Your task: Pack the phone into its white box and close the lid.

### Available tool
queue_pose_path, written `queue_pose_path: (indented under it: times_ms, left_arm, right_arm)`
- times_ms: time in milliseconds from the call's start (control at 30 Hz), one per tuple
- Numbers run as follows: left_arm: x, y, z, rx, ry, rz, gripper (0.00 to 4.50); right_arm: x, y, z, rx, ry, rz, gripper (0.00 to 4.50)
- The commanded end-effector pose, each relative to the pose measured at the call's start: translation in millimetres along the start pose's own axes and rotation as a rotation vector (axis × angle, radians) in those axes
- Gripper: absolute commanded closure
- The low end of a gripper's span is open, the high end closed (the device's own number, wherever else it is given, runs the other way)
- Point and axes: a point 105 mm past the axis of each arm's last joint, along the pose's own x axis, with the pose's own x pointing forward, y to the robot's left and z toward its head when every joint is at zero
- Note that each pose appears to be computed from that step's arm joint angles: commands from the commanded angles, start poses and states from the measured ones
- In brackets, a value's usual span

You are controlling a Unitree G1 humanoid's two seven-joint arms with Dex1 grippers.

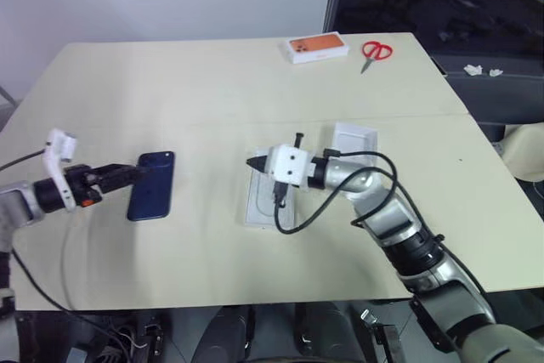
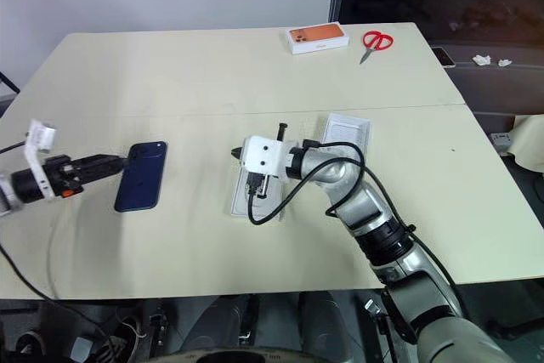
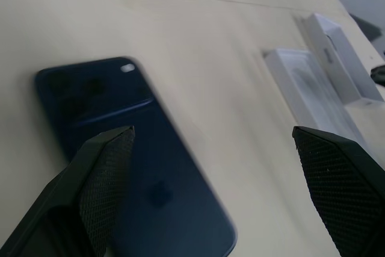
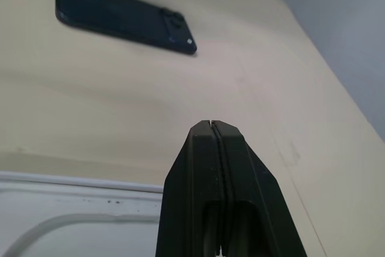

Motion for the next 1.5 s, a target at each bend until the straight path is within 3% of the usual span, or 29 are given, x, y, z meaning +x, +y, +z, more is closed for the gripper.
queue_pose_path:
  times_ms: [33, 233, 400, 533, 867, 1200, 1500]
  left_arm:
    - [-10, 15, -1, -0.034, -0.007, 0.038, 0.08]
    - [-6, 30, -9, -0.21, -0.031, 0.039, 0.08]
    - [10, 31, -18, -0.227, 0.038, 0.029, 0.08]
    - [27, 28, -31, -0.264, 0.094, -0.002, 0.08]
    - [67, 3, -44, -0.308, 0.179, -0.142, 0.08]
    - [75, -11, -57, -0.291, 0.226, -0.187, 0.08]
    - [75, -18, -59, -0.324, 0.215, -0.204, 0.08]
  right_arm:
    - [18, -4, 14, -0.131, -0.024, -0.024, 4.5]
    - [74, 10, 30, -0.133, -0.05, -0.005, 4.5]
    - [100, 24, 30, -0.035, -0.02, 0.05, 4.5]
    - [103, 26, 31, -0.062, -0.025, 0.056, 4.5]
    - [94, 30, 1, -0.11, 0.071, 0.07, 4.5]
    - [96, 59, -23, -0.174, 0.233, 0.253, 4.5]
    - [114, 61, -1, -0.154, 0.206, 0.273, 4.5]
